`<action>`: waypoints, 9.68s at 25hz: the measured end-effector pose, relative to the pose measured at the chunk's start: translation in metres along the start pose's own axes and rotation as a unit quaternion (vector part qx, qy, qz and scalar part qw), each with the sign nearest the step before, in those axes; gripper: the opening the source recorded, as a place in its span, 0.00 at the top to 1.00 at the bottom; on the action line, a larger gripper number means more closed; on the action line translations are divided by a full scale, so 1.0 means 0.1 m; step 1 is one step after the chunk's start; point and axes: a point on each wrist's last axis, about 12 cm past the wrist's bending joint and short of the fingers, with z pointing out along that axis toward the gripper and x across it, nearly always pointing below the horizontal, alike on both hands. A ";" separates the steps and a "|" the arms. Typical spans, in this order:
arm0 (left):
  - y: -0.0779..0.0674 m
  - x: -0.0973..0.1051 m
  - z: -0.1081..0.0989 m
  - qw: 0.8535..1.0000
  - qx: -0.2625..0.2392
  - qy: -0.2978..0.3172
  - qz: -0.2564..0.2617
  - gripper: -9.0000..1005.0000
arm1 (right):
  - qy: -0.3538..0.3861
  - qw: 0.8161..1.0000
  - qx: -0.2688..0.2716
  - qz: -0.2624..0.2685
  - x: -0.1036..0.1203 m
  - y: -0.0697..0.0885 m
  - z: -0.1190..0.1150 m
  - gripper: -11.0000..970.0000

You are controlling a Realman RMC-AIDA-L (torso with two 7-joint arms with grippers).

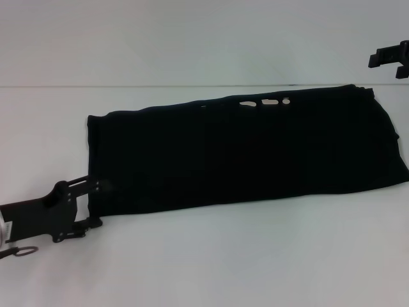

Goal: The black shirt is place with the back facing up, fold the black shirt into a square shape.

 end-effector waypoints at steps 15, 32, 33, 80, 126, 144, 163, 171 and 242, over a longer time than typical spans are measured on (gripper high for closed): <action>-0.38 -0.08 0.46 0.999 -0.004 0.004 0.045 0.13 | 0.000 1.000 -0.003 -0.003 -0.01 0.03 0.01 0.22; -0.25 0.06 0.41 0.999 0.008 0.035 0.040 0.13 | -0.001 1.000 -0.003 0.000 0.00 0.02 0.01 0.22; -0.26 0.06 0.42 0.999 0.007 0.034 0.040 0.13 | -0.001 1.000 -0.004 -0.001 -0.01 0.03 0.01 0.22; -0.42 -0.13 0.57 0.996 -0.019 -0.037 0.079 0.20 | -0.004 1.000 -0.017 0.006 -0.01 0.05 -0.02 0.22; -0.29 -0.53 0.01 0.956 -0.093 -0.140 0.239 0.98 | -0.332 0.935 -0.120 -0.026 1.62 -1.02 -0.74 0.22; -1.47 -0.33 0.61 0.948 -0.028 -0.045 0.315 0.97 | -0.327 0.936 -0.132 -0.020 1.59 -0.98 -0.66 0.22; -1.93 1.28 2.03 0.764 -0.023 0.199 0.613 0.96 | -0.304 0.944 -0.128 -0.019 1.49 -0.91 -0.49 0.22; -2.07 1.30 1.64 0.689 0.043 0.266 0.673 0.89 | -0.275 0.952 -0.131 -0.012 1.38 -0.95 -0.52 0.22; -1.51 -0.25 0.34 0.949 0.109 -0.008 0.297 0.05 | 0.137 0.984 -0.096 -0.068 1.18 0.56 0.74 0.23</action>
